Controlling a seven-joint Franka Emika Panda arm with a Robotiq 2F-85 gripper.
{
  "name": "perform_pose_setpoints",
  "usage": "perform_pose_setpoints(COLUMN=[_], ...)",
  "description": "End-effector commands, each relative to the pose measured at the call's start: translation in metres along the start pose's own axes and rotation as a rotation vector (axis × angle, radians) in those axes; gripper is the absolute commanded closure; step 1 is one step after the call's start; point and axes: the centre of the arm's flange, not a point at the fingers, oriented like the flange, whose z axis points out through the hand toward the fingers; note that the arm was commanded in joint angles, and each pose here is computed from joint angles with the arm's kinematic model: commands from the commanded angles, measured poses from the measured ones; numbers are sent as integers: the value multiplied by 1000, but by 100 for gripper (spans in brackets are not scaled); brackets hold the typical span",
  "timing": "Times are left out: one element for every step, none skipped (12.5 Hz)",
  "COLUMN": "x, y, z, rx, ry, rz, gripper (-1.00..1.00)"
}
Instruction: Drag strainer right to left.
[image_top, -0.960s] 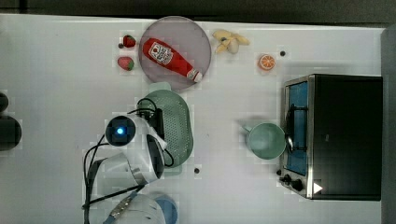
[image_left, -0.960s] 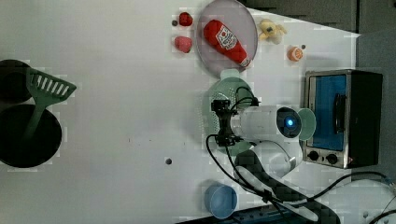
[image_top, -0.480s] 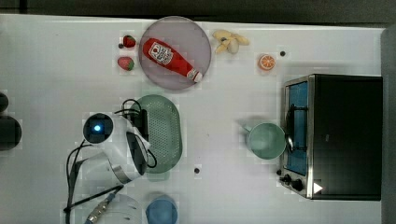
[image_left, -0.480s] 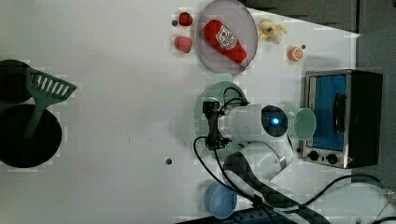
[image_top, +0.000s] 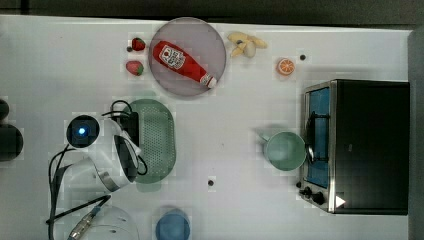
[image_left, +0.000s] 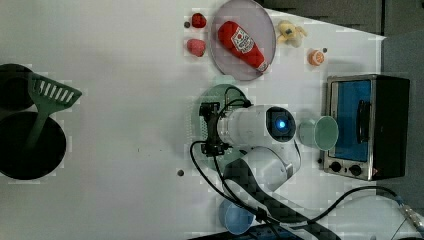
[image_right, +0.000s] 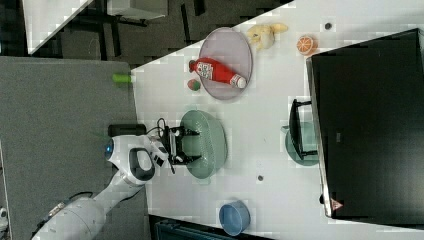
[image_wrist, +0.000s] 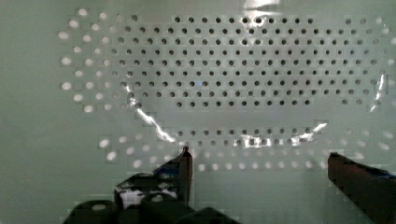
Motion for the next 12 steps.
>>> perform_pose_setpoints(x=[-37, -46, -56, -63, -71, -77, -84, -91, -98, -105, -113, -120], y=[-1, -1, -1, -1, 0, -1, -1, -1, 0, 0, 1, 2], z=[-4, -4, -5, -5, -4, -4, -3, -3, -4, -4, -4, -4], rx=[2, -2, 3, 2, 1, 5, 2, 6, 8, 11, 13, 16], ry=[-26, -36, -44, -45, -45, -49, -57, -61, -65, -70, -73, -78], rz=[43, 56, 51, 46, 38, 33, 43, 46, 58, 74, 87, 91], gripper=[-100, -100, -100, -100, -100, -100, -100, -100, -100, -100, -100, -100])
